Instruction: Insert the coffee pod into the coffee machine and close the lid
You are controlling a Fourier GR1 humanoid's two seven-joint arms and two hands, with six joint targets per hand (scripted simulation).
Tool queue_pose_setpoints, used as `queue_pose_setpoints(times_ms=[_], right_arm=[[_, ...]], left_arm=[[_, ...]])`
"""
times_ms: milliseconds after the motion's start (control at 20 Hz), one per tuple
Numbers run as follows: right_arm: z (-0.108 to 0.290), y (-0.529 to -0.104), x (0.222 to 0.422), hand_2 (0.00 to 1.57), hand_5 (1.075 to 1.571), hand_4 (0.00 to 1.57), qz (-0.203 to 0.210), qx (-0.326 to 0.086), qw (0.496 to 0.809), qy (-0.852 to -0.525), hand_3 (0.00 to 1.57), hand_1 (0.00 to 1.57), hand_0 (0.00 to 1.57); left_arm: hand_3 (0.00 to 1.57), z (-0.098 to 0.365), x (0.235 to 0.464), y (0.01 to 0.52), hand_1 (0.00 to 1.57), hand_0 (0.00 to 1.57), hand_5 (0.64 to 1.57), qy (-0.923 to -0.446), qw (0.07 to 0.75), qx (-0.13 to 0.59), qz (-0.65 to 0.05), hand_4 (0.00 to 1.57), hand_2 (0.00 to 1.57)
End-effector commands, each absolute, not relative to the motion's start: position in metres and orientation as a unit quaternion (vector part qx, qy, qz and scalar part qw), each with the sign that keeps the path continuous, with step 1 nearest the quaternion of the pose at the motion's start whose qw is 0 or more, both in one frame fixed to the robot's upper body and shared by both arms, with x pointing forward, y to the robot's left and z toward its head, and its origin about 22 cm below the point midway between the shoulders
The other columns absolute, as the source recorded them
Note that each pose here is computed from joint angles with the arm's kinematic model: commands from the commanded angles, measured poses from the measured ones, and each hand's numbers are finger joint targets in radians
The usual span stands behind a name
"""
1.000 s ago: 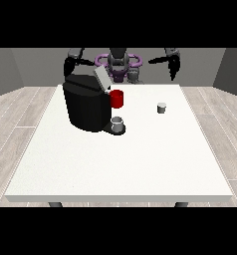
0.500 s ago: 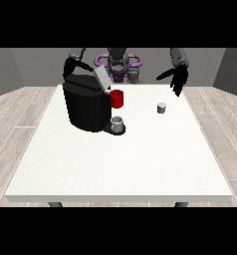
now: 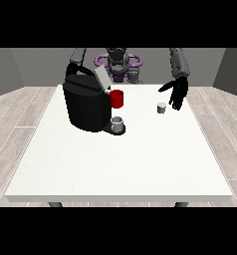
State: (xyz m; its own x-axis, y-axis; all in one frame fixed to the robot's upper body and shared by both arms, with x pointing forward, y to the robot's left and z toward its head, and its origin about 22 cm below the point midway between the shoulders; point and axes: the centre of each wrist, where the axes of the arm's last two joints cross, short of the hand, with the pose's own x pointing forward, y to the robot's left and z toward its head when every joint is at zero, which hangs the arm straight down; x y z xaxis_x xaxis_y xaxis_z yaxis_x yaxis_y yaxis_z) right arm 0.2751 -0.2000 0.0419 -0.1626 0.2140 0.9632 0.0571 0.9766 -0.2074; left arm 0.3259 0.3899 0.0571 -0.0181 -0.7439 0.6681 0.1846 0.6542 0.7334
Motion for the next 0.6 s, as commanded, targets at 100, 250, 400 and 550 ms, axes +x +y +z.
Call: queue_pose_setpoints(times_ms=[100,250,400,550], right_arm=[[0.011,-0.19,0.276,0.0,1.571,0.0,0.04,-0.073,0.659,-0.748,0.0,0.0,0.0],[0.028,-0.184,0.288,0.0,1.571,0.0,0.056,-0.079,0.667,-0.738,0.0,0.0,0.0],[0.027,-0.198,0.297,0.0,1.571,0.0,0.062,-0.064,0.665,-0.742,0.0,0.0,0.0],[0.042,-0.194,0.308,0.0,1.571,0.0,0.057,-0.08,0.665,-0.74,0.0,0.0,0.0]], left_arm=[[0.0,0.05,0.343,0.371,0.0,0.0,1.571,-0.617,0.644,0.255,-0.375,0.0,0.42],[0.62,0.046,0.355,0.361,0.76,0.76,1.571,-0.625,0.627,0.278,-0.374,0.0,0.88],[0.76,0.036,0.357,0.338,0.84,0.84,1.571,-0.609,0.613,0.292,-0.41,0.3,0.92],[0.93,0.039,0.358,0.349,1.07,1.07,1.571,-0.629,0.558,0.312,-0.443,0.46,1.13]])
